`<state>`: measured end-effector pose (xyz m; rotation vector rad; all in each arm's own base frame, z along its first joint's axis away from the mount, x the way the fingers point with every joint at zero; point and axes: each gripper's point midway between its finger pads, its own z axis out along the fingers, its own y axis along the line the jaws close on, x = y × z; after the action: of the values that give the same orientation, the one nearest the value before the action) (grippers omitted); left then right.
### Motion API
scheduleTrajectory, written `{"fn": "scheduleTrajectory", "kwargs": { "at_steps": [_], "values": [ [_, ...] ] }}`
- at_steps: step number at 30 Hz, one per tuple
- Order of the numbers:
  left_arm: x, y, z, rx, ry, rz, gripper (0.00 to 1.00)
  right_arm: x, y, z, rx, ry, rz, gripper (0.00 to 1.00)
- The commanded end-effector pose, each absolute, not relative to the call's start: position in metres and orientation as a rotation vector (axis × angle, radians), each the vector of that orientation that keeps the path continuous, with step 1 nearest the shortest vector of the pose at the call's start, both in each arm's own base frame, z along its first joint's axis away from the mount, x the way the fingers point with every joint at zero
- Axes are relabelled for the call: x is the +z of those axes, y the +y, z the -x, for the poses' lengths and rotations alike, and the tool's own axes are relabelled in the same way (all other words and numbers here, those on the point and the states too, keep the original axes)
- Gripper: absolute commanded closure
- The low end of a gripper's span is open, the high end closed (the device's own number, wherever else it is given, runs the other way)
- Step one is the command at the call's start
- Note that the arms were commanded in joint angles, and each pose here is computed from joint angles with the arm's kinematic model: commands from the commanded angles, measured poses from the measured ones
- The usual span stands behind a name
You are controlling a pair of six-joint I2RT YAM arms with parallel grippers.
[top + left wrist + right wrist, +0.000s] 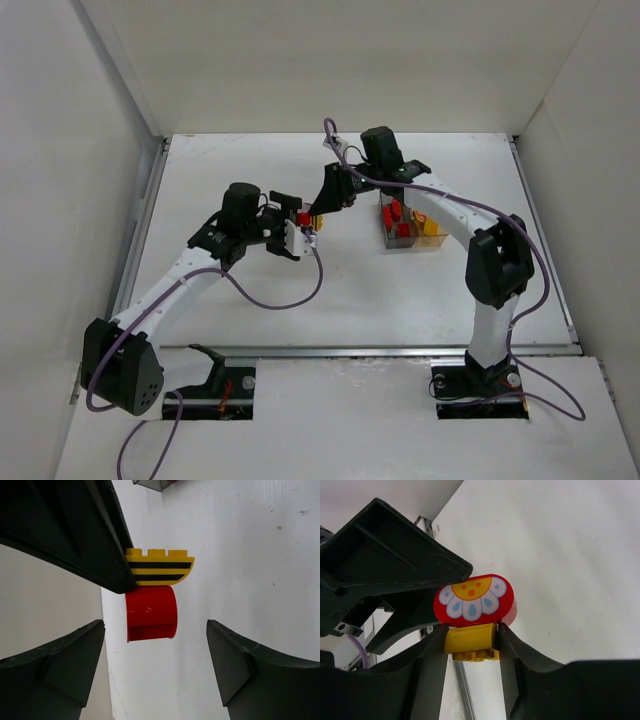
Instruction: Sort the legos into containers by color
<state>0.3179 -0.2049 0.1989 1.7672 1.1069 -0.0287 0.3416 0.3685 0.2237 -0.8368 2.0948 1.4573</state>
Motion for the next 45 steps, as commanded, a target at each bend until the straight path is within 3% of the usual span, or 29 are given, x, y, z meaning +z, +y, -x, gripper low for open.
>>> {"fn": "scheduleTrajectory", "kwargs": {
  "at_steps": [1,3,7,15,21,28,38,45],
  "values": [
    [0.232,-0.215,-0.326,-0.022,1.055,-1.686,0.22,0.260,0.372,-0.332,1.498,1.961,0.897,1.00],
    [0.227,-0.216,-0.325,-0.041,1.063,-1.696,0.26,0.261,0.376,-0.329,1.507,1.956,0.902,1.00],
    [0.227,-0.216,-0.325,-0.041,1.063,-1.696,0.43,0.261,0.377,-0.329,1.516,1.952,0.908,1.00],
    [0.235,-0.220,-0.328,-0.042,1.066,-1.652,1.00,0.260,0.384,-0.317,1.571,1.943,0.955,1.00],
    [0.216,-0.205,-0.337,0.023,1.184,-1.639,1.00,0.247,0.358,-0.337,1.522,2.043,0.810,1.00],
    [0.169,-0.173,-0.348,0.079,1.425,-1.627,1.00,0.250,0.260,-0.388,1.160,2.115,0.496,1.00],
    [0.167,-0.177,-0.344,0.024,1.450,-1.572,1.00,0.226,0.213,-0.394,0.977,2.246,0.403,1.00],
    [0.172,-0.179,-0.343,0.007,1.450,-1.544,1.00,0.180,0.080,-0.438,0.131,2.418,0.050,1.00]
  ]
}}
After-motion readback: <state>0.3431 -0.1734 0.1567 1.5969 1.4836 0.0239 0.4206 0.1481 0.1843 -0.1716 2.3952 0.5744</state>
